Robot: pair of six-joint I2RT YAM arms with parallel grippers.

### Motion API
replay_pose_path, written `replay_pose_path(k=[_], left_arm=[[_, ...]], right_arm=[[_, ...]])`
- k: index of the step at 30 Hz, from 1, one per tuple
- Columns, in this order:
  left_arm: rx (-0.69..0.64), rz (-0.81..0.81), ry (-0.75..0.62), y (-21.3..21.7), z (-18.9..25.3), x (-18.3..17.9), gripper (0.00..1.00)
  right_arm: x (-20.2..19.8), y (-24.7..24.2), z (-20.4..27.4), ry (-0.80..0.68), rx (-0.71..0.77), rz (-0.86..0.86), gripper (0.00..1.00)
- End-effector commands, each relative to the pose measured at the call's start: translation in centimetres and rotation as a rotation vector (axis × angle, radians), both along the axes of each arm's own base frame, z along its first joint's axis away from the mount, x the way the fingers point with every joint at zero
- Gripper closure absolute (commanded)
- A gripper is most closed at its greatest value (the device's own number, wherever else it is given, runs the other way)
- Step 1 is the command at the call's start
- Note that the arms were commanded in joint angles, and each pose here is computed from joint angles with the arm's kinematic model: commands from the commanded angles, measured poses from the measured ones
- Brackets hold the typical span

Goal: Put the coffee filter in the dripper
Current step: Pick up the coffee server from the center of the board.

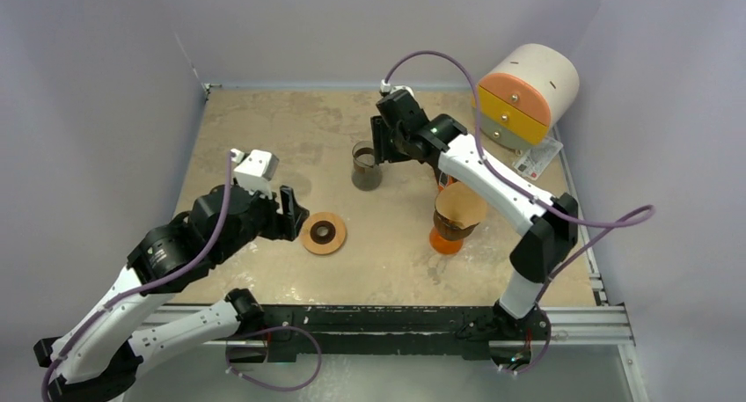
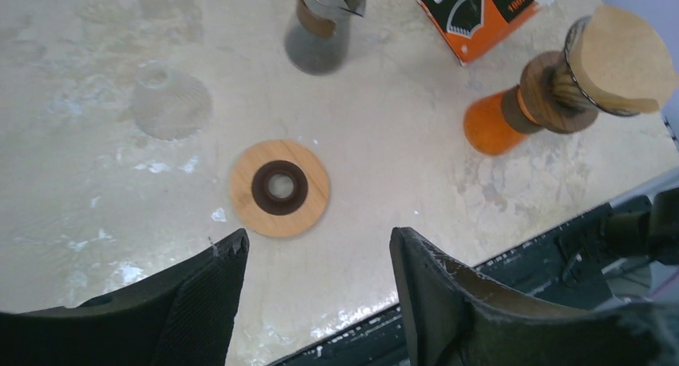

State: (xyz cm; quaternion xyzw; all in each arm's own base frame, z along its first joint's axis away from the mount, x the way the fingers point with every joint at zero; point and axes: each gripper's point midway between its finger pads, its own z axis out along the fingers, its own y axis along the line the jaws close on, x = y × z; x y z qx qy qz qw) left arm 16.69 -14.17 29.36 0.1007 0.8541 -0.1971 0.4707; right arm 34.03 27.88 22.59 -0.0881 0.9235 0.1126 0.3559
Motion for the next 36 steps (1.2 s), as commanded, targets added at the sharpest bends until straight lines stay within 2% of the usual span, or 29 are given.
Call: replay_pose_path(k=[1,9,17,22,29,36], left_arm=[[0.071,0.105,-0.104,2.9,0.2,1.2,0.34],[0.072,0.171,-0.166,4.8,-0.8,1.4,0.31],[0.08,0.163,-0.148,4.7,-1.7,1.2,0.28],[0.09,0.15,-0.139,4.4,-2.0,1.3,0.28],[0.101,0.151,-0.137,4.4,-2.1,1.4,0.28],[0.101,0.153,-0.138,4.5,-2.1,1.4,0.28]], right_arm=[[2.8,1.3,1.1,-0.024,0.064,-0.023,0.45],[6.4,1.8,-3.0,0.053,0.04,-0.072,0.5],[8.5,1.8,-5.4,0.086,0.037,-0.103,0.53],[9.1,2.1,-6.2,0.106,0.038,-0.102,0.59],[9.1,2.5,-6.3,0.117,0.049,-0.089,0.77],[8.7,2.8,-6.8,0.147,0.04,-0.051,0.8]])
